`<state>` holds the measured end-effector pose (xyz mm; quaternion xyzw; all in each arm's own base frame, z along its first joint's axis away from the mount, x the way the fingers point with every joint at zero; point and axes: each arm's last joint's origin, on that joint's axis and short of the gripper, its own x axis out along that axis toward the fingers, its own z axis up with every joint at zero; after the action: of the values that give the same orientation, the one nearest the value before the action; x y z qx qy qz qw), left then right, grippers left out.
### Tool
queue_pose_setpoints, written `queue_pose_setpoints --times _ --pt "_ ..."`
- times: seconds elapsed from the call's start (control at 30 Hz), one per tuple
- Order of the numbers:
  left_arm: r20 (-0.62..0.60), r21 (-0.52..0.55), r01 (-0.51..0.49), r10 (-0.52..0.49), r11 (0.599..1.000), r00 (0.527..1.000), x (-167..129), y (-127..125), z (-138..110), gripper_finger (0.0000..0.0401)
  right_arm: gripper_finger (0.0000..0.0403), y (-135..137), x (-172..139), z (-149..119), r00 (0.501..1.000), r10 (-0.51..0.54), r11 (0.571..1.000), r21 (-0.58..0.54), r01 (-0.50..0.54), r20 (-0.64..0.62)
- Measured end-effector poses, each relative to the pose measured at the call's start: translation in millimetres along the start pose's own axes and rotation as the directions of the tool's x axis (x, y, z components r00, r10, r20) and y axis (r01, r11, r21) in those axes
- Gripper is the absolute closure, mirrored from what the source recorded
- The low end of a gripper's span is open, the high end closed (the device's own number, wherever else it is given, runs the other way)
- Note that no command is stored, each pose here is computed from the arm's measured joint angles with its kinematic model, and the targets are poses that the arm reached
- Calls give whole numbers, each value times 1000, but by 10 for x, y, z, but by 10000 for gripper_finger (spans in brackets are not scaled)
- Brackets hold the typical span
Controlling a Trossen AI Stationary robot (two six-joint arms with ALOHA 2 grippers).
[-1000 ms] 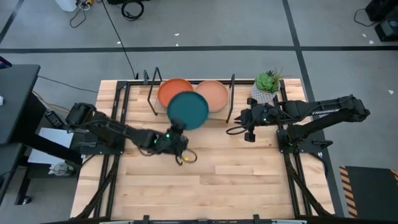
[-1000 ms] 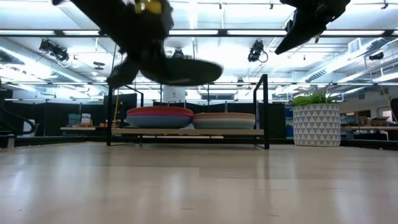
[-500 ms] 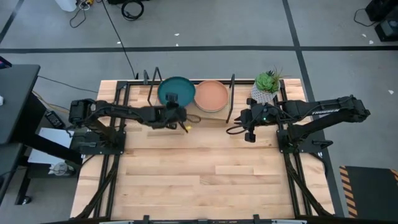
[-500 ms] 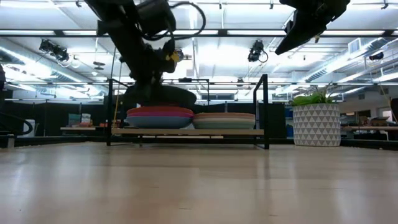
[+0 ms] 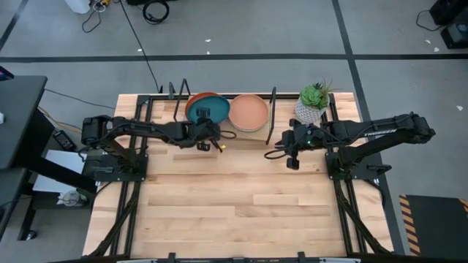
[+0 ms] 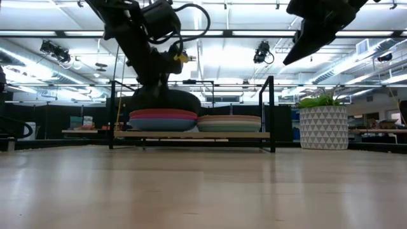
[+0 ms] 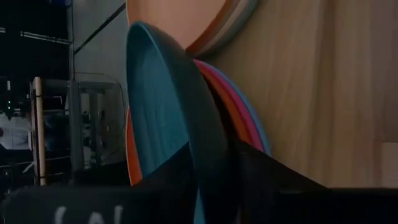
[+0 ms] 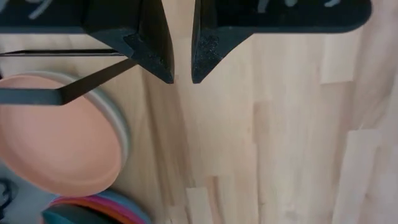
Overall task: Place and stack plates onto a shelf
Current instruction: Stack the green plate on top of the orange plate on the shelf, then return to Home Position
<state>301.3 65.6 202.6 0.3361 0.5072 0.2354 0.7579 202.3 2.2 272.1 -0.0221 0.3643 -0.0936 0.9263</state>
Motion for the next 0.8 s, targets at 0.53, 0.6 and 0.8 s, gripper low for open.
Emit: queue_pose_setpoints --times 0.53,0.6,0.8 --pt "126 -9 38 -36 999 991 -243 180 -7 258 341 50 -10 -55 997 52 995 89 -47 -53" --pt "161 -56 46 -37 997 986 -262 245 -10 258 341 65 -13 -56 997 57 994 99 -52 -53" --pt "195 -183 132 -95 974 976 -220 318 -59 257 341 145 -33 -70 995 85 990 115 -78 -59"
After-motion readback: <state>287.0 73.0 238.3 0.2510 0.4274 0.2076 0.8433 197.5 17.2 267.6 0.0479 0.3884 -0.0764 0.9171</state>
